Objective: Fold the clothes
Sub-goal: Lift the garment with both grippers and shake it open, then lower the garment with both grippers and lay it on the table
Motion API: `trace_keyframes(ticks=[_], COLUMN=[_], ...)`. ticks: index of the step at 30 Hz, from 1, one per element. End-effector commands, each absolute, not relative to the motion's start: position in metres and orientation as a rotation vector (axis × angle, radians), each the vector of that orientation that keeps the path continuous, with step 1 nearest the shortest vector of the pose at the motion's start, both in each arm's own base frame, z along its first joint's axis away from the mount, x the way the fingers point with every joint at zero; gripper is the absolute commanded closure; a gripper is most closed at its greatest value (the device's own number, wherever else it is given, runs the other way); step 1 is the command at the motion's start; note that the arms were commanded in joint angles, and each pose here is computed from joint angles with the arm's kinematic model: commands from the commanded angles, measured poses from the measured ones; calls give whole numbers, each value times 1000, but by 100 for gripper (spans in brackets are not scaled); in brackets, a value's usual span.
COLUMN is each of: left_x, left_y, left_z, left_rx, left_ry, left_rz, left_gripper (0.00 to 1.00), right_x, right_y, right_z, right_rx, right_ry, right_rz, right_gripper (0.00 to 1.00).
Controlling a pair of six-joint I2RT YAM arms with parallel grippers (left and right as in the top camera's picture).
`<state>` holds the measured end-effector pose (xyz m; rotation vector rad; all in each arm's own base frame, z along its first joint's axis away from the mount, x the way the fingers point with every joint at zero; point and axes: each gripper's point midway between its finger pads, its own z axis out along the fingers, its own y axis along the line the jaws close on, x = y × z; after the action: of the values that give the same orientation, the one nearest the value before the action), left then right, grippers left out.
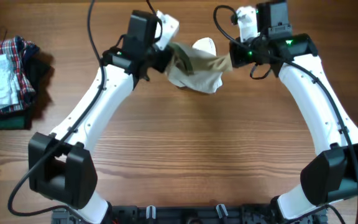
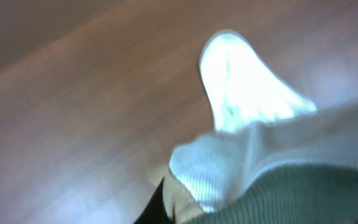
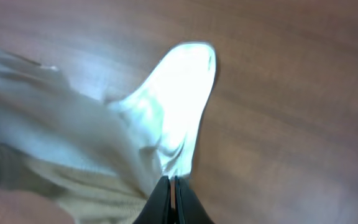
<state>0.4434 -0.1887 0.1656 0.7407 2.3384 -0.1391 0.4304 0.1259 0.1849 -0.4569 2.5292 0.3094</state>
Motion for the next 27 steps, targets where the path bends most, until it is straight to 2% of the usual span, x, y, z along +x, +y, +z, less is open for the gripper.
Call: trace_keyframes(ticks=[1, 8, 12, 21, 27], left_x=[416, 359, 338, 318, 297], left_y=[-189, -165, -156, -155, -158], left_z=[155, 126, 120, 117, 111], left_rx=[799, 785, 744, 761, 777], left_ry=[2438, 2734, 2849, 2928, 3005], left_rz=[-153, -146, -139, -192, -271], left_gripper=[96, 96, 92, 96, 96], right_x=[405, 368, 355, 310, 290], right_y=[136, 134, 132, 136, 131], right_z=[181, 165, 150, 82, 62], right_rx=[-467, -468, -465, -441, -424], right_ry=[2605, 2771, 2830, 2980, 3053], right_rz=[447, 493, 498, 574, 578], right_gripper=[96, 96, 96, 96, 96])
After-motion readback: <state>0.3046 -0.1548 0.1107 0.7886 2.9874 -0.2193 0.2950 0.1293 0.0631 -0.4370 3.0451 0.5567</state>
